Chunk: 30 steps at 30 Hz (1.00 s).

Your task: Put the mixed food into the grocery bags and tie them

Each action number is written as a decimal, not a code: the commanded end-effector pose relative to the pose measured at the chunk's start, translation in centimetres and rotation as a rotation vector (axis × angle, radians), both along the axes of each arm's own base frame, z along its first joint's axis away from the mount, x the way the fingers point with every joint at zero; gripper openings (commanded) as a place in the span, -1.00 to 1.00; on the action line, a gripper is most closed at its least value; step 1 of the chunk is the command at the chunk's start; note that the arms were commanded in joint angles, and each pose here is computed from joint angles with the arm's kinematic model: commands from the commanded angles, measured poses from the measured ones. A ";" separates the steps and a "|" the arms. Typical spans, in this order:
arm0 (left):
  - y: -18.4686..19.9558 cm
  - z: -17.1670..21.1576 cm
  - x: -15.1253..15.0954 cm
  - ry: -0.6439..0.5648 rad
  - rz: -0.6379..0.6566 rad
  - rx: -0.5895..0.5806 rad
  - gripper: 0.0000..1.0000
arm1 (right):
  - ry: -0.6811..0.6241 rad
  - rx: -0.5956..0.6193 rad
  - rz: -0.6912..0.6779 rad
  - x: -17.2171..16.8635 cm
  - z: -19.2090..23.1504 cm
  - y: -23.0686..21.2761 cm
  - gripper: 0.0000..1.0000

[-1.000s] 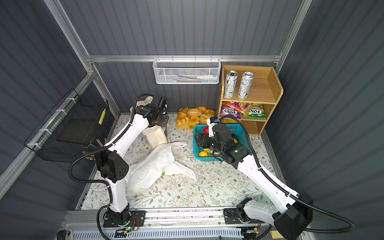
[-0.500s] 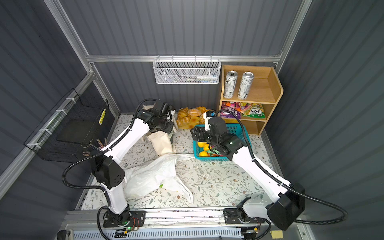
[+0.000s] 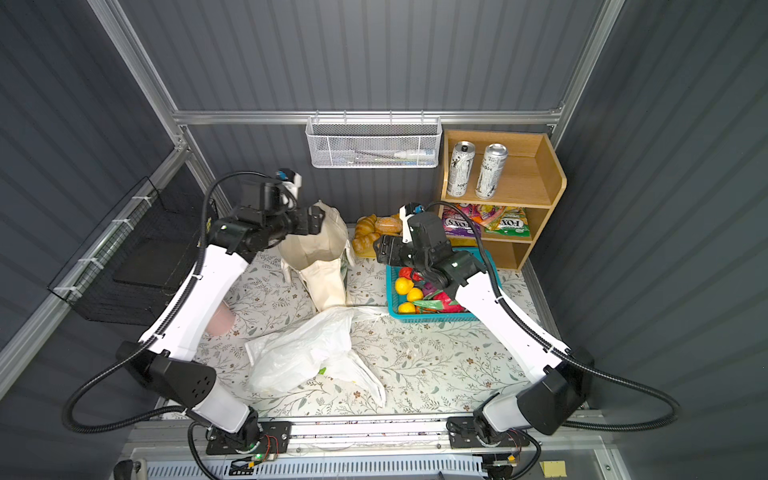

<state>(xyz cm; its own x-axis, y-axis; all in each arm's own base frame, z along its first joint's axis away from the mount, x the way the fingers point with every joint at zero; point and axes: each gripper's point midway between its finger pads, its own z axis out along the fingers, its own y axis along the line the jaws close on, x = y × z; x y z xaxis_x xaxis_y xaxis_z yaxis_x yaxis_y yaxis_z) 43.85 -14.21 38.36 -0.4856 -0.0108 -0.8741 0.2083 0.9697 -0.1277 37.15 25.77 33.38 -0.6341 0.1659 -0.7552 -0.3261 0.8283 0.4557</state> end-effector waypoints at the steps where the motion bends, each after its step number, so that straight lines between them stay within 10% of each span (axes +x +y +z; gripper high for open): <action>1: 4.4 -2.5 0.5 0.072 0.161 -0.019 0.88 | 0.013 -0.017 0.044 0.9 1.3 1.5 0.67; 7: 9.8 -8.8 1.1 0.210 0.300 -0.029 0.89 | 0.038 -0.062 0.086 4.5 1.8 5.6 0.71; 21: 9.0 -14.1 3.3 0.329 0.233 -0.034 0.85 | 0.123 -0.125 0.137 11.2 -6.5 12.6 0.53; 30: 7.4 -13.9 5.1 0.305 0.151 -0.088 -0.60 | 0.136 -0.128 0.112 12.1 -8.1 12.0 -0.91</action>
